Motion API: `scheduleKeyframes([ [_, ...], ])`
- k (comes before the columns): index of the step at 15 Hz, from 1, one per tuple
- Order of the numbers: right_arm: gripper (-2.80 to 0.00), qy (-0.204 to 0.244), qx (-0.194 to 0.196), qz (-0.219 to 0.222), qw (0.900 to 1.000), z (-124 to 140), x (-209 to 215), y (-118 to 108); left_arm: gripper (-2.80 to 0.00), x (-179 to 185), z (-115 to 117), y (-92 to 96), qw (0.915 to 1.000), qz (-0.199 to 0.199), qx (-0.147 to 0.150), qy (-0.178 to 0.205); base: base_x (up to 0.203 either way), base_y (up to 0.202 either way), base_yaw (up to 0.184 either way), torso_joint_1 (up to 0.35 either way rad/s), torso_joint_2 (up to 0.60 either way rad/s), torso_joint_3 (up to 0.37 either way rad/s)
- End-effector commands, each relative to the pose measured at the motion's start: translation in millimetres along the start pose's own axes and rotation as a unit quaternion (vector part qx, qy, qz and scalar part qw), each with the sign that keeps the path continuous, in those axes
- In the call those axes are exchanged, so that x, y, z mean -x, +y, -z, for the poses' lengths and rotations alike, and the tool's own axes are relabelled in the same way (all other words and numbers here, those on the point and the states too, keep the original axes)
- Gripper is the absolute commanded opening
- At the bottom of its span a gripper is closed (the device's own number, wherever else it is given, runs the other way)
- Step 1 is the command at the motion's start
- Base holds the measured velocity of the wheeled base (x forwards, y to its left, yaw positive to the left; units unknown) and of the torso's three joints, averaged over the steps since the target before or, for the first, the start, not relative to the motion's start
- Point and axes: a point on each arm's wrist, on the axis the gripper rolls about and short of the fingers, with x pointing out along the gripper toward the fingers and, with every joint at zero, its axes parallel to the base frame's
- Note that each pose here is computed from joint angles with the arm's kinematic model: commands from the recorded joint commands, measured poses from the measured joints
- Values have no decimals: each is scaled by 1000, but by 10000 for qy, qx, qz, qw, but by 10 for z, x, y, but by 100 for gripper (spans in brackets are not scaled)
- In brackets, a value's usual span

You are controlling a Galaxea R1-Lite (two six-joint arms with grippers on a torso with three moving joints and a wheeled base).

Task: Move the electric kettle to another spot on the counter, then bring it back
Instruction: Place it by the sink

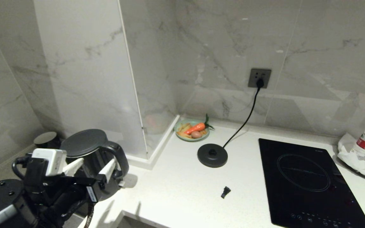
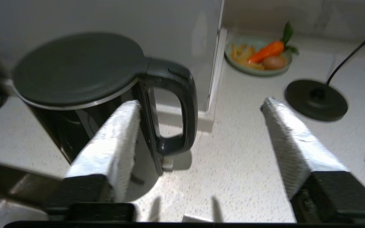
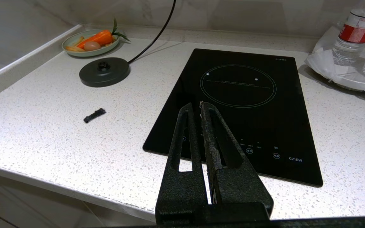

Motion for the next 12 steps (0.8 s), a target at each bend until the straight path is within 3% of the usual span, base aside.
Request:
scheduleKeyframes([
  [1, -280, 0, 1, -5, 10000, 0, 0, 0, -280, 262, -247, 92, 9978, 2, 237, -613, 0, 0, 0, 0, 0, 0],
  [7, -280, 0, 1, 2, 10000, 0, 0, 0, -280, 779, -631, 335, 9943, -297, 252, -990, 0, 0, 0, 0, 0, 0],
  [12, -280, 0, 1, 2, 10000, 0, 0, 0, -280, 1519, -795, 578, 9956, -723, 72, -596, 0, 0, 0, 0, 0, 0],
])
